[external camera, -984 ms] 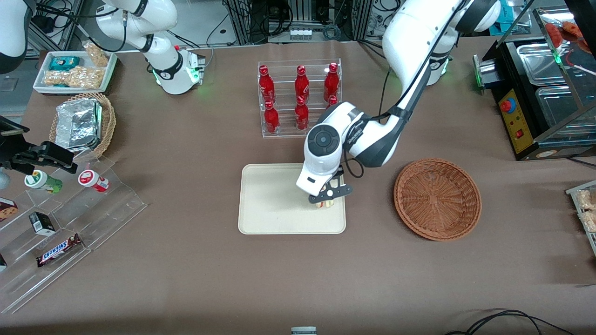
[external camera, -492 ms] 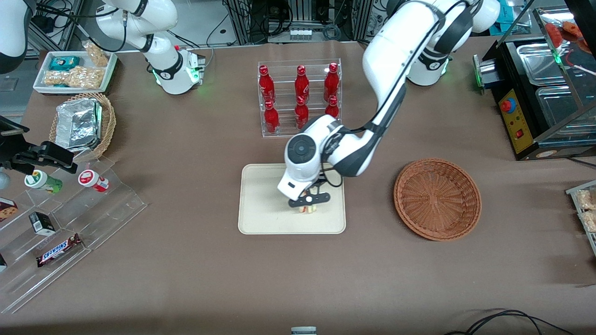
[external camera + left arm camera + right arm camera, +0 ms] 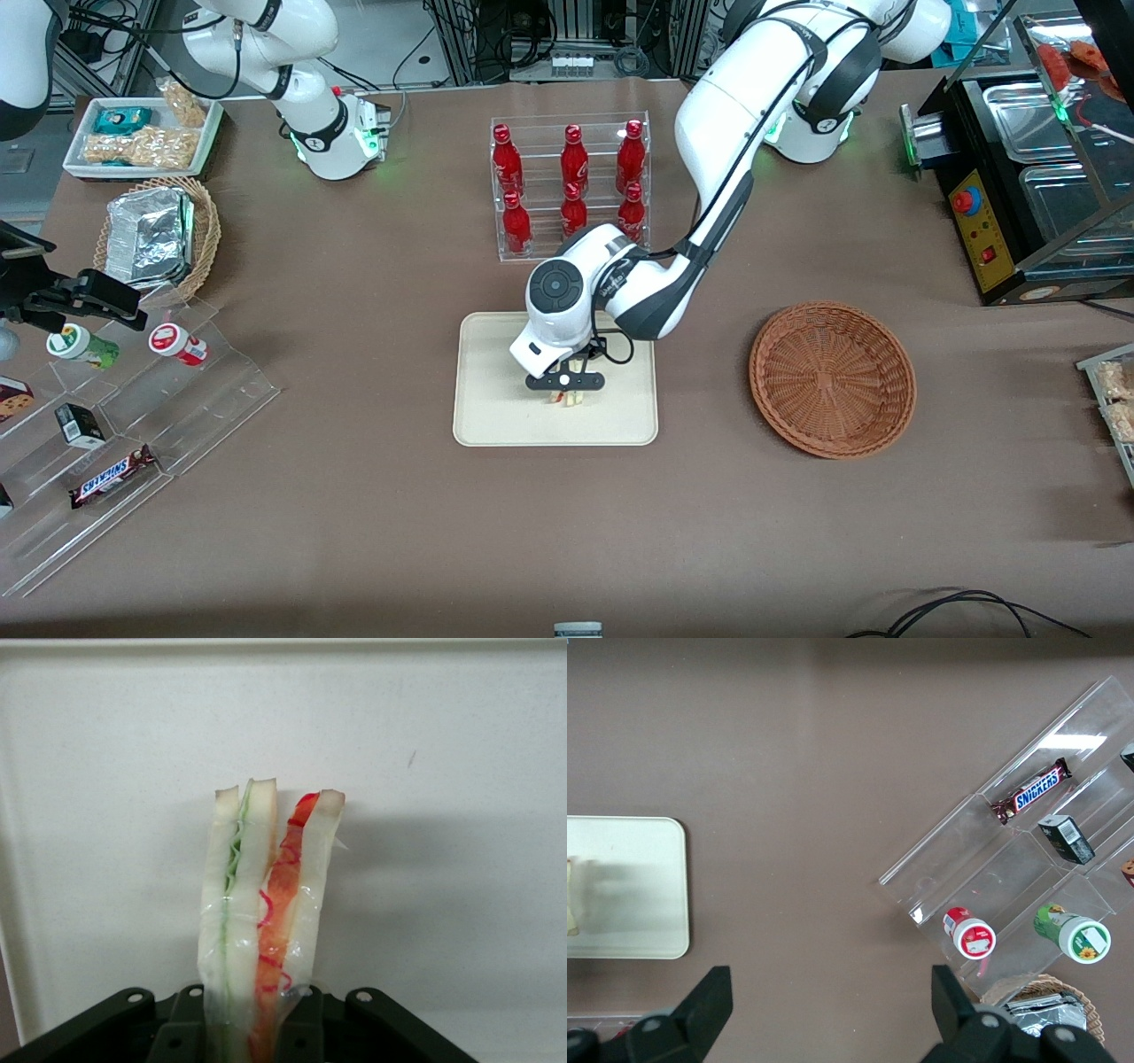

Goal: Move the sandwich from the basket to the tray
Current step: 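Lower the sandwich onto the tray and open the left gripper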

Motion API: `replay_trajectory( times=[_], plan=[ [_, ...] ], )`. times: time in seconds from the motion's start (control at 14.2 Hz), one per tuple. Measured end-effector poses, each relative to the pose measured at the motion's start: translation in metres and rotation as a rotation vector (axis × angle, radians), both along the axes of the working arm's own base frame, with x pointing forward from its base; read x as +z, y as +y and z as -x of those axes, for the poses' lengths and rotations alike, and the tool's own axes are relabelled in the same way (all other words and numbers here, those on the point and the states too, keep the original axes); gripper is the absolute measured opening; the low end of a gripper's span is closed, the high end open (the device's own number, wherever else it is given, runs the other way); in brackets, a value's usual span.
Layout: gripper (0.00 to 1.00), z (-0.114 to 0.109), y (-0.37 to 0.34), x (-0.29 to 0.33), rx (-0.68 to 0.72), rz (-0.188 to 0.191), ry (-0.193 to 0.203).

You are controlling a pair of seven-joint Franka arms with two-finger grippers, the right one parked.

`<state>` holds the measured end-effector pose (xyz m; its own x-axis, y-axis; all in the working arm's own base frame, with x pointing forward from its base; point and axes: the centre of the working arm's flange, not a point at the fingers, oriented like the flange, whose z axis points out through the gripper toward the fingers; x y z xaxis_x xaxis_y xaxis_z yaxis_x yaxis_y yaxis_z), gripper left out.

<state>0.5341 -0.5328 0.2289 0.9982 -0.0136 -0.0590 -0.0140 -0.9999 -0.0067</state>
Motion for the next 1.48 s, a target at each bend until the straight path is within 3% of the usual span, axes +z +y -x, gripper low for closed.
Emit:
replay_trajectory(
  times=[0.42, 0.49, 0.91, 1.05, 1.2, 1.48],
  plan=[
    [0.2, -0.003, -0.003, -0.01, 0.042, 0.023, -0.019],
    [0.25, -0.003, -0.003, -0.014, 0.073, 0.024, -0.02],
    [0.84, -0.01, -0.005, -0.001, 0.12, 0.038, -0.038],
    [1.0, -0.016, 0.001, 0.026, 0.13, 0.018, -0.031],
    [1.0, -0.029, 0.023, 0.072, 0.149, -0.011, -0.014],
    [1.0, -0.055, 0.098, 0.184, 0.183, 0.004, 0.052]
  ],
)
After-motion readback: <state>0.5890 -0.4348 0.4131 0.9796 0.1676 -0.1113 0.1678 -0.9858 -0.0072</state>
